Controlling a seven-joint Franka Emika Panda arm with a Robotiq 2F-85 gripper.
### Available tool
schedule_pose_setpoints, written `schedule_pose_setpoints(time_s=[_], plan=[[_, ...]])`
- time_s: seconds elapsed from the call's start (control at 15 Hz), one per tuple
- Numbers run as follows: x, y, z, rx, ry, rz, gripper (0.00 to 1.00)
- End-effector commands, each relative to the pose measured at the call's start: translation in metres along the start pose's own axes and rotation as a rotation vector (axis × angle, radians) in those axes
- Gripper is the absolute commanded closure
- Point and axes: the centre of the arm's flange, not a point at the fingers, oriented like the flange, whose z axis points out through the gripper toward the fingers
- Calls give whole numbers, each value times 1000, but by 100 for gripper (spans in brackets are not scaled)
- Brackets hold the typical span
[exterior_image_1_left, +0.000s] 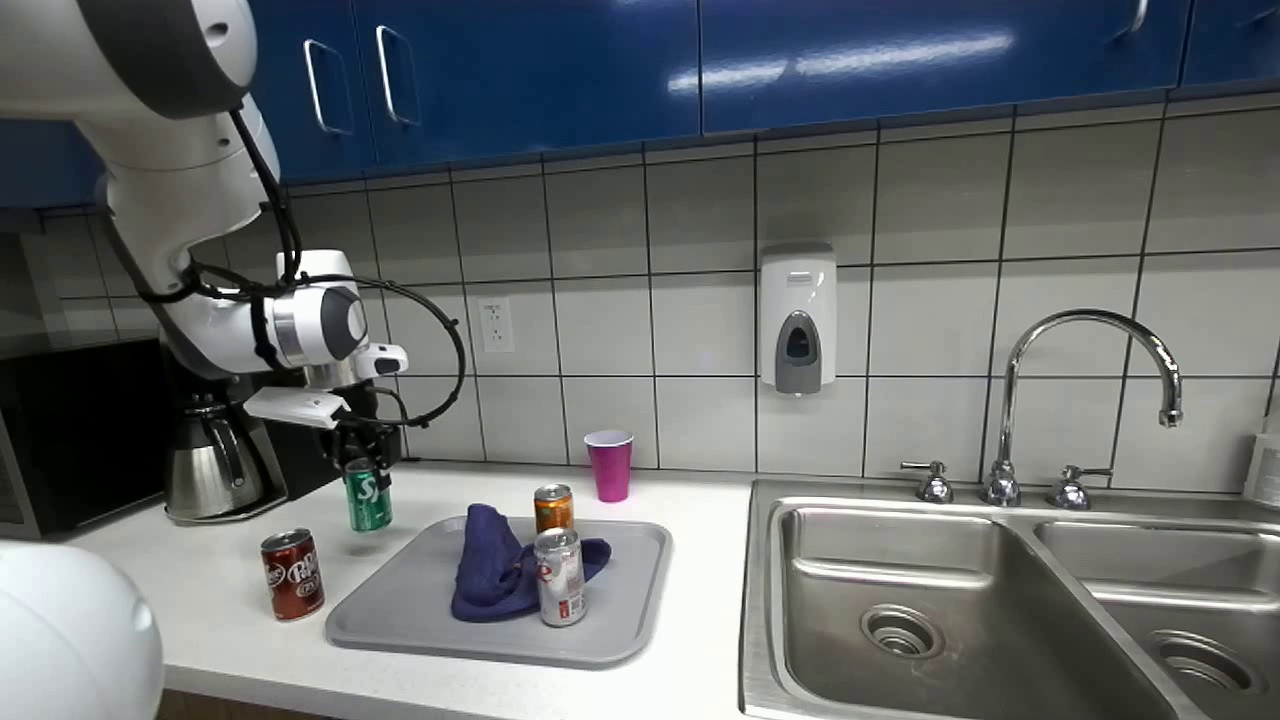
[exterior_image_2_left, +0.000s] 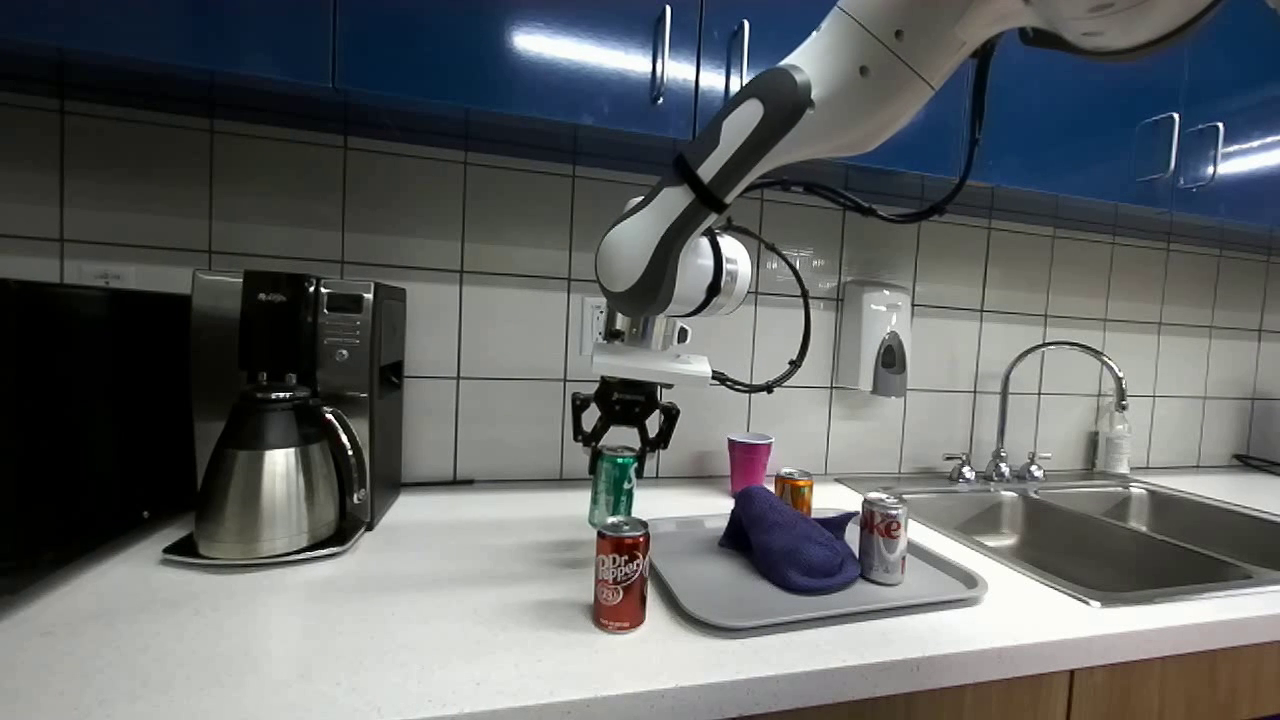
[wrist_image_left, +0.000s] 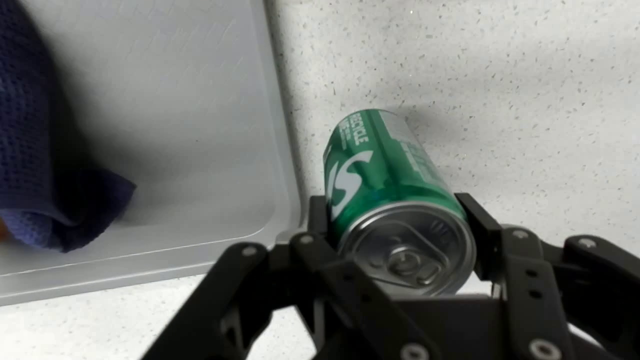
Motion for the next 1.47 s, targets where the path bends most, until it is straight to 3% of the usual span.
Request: schedule_pose_setpoints(time_s=[0.0,0.93,1.0,1.07,1.2,1.4], plan=[[-2,-3,-6,-14,-3,-46,62],[-8,1,22,-53,-33,-84,62],[-9,1,24,-53,-35,-83,24],[-9,2,25,-53,-36,-84,10],[-9,2,24,-53,-36,-84,0],[-8,3,24,-52,-35,-83,0]])
